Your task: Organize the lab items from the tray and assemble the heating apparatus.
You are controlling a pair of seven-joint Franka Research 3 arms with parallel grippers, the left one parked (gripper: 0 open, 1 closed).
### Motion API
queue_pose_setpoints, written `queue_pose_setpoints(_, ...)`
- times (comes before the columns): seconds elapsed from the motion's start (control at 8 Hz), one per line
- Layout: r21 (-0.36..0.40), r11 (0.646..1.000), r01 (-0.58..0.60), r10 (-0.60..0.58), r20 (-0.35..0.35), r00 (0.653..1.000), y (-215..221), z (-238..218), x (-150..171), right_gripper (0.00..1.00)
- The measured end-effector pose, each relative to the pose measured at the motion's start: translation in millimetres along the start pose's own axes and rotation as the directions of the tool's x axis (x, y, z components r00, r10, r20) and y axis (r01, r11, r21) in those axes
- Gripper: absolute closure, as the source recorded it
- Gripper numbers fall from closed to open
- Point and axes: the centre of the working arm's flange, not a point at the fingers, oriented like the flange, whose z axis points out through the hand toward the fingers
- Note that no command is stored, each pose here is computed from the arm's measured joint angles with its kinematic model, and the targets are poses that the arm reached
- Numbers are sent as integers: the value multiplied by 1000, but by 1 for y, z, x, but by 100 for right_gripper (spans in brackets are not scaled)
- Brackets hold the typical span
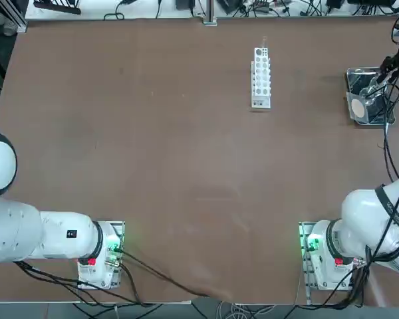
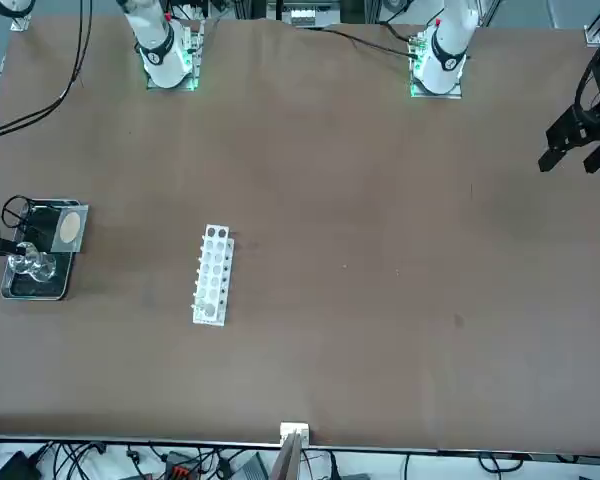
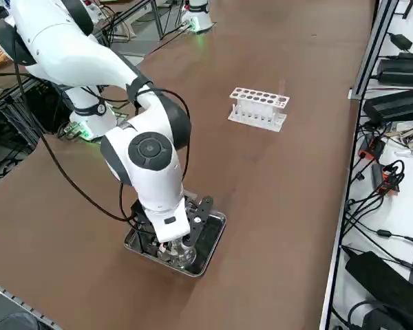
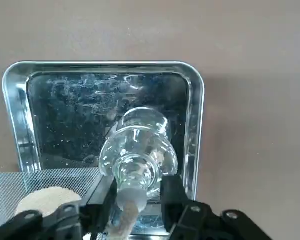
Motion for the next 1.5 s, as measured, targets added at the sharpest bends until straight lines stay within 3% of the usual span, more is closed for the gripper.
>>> queue_pose_setpoints(0.38, 1, 1000, 2, -2, -1, 1000, -1, 0, 1, 55)
queue_pose_setpoints(0.62, 1, 1000, 2, -2, -2, 1000, -1, -1, 1, 70)
queue_pose_setpoints(1.25, 35, 999, 7, -6, -40, 999, -16, -11, 11, 70)
queue_pose_setpoints(1.5, 24, 999, 35, -33, -101, 994, -34, -51, 23, 70)
